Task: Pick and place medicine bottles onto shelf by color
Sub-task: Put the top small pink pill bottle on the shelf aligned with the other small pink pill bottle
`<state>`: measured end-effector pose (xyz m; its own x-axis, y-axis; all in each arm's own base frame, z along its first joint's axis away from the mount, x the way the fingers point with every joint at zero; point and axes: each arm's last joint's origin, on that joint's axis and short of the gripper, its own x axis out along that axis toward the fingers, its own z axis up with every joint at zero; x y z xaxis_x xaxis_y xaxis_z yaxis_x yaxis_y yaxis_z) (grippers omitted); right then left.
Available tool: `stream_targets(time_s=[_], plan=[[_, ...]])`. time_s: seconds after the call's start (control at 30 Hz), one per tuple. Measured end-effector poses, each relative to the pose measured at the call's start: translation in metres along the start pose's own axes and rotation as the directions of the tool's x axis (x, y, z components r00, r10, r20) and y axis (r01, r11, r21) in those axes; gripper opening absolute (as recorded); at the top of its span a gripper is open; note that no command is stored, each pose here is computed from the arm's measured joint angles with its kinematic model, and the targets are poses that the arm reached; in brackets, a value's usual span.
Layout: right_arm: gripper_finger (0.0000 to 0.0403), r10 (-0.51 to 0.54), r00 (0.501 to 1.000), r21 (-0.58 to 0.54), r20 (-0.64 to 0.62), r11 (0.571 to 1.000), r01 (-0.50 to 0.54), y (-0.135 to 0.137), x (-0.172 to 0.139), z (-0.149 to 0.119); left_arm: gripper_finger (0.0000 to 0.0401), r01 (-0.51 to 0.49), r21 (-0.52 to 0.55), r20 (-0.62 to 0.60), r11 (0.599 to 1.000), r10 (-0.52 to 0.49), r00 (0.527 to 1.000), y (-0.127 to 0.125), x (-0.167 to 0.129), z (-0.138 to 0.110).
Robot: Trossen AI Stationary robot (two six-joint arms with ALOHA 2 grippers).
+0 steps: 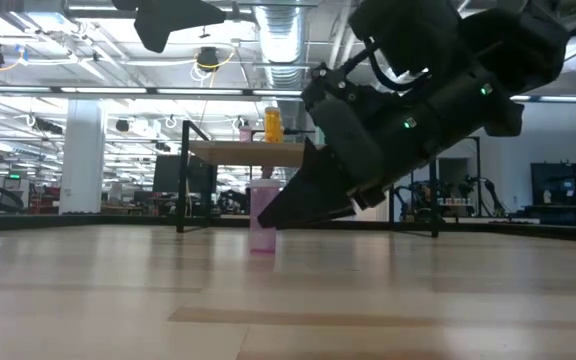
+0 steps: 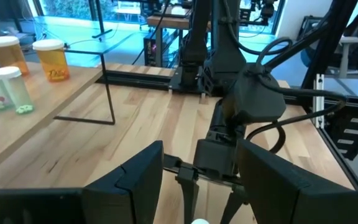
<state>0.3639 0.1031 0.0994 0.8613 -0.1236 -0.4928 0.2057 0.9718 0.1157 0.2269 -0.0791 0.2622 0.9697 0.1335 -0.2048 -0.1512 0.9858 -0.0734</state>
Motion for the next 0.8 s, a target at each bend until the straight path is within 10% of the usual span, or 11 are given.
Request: stream_targets(time_s=[0.8], plan=[[0.0081, -0.004, 1.0, 0.0, -0.003, 1.0, 0.004, -0.0002, -0.0003, 0.0, 0.019, 0.007, -0.007, -0.009, 1.0, -0.007, 1.0, -0.0001, -0.0001, -0.0008]])
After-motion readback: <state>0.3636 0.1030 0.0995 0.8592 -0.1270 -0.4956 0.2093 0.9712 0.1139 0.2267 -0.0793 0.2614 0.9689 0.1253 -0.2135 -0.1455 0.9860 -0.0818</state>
